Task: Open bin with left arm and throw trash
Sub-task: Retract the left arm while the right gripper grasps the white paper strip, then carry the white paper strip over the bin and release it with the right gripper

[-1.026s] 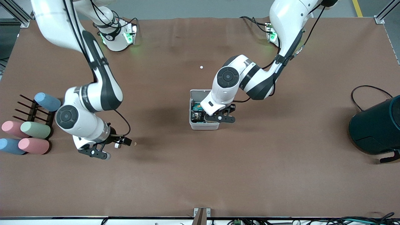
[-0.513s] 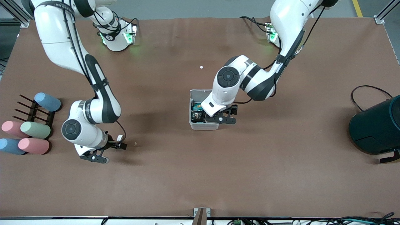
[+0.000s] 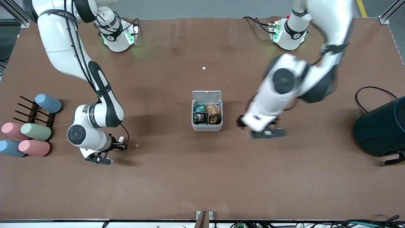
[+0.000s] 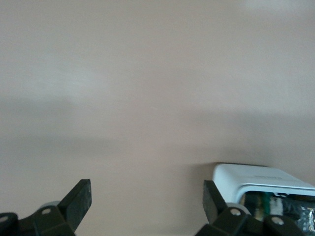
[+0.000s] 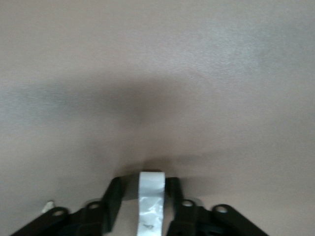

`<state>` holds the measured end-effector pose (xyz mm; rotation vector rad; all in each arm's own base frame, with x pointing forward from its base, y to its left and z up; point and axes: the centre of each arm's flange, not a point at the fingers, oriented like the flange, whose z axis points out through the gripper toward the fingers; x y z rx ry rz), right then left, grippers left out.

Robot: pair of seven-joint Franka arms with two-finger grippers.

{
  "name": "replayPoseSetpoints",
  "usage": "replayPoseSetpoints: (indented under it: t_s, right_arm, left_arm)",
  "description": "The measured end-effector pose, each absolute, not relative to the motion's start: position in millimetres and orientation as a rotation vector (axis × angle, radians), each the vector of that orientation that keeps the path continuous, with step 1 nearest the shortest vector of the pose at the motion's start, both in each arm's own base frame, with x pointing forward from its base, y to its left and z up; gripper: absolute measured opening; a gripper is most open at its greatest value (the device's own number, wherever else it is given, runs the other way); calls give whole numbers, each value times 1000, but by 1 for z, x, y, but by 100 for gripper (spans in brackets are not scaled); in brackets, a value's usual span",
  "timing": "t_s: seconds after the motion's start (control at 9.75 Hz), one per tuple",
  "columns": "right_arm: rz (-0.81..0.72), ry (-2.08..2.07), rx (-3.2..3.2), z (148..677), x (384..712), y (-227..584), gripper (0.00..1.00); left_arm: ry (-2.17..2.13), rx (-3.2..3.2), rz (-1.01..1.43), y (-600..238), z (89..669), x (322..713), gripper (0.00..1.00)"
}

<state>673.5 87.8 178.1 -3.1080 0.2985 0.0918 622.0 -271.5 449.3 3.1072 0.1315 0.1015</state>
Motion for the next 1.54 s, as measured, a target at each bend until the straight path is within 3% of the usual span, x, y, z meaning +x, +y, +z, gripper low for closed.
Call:
replayPoseSetpoints:
  t_s: [0.1, 0.21, 0.51, 0.82, 1.03, 1.23, 1.54]
  right_arm:
    - [88, 294, -3108, 179, 674, 90, 25]
    - [84, 299, -3106, 181, 675, 91, 19]
    - [23, 393, -3036, 206, 687, 131, 19]
    - [60, 621, -2900, 285, 688, 246, 19]
    - [78, 695, -2864, 313, 658, 338, 19]
    - [115, 714, -2865, 312, 607, 424, 19]
    - [133, 679, -2878, 312, 569, 475, 19]
  left_arm:
    - [94, 3115, 102, -235, 482, 623, 100]
    - [36, 3117, 105, -205, 512, 620, 100]
    - [-121, 3142, 75, -105, 596, 590, 100]
    - [-197, 3130, 78, -7, 634, 565, 100]
    - [-194, 3138, 67, -4, 627, 569, 100]
    - [-155, 3138, 108, -6, 635, 571, 100]
    - [-46, 3138, 90, -17, 642, 567, 100]
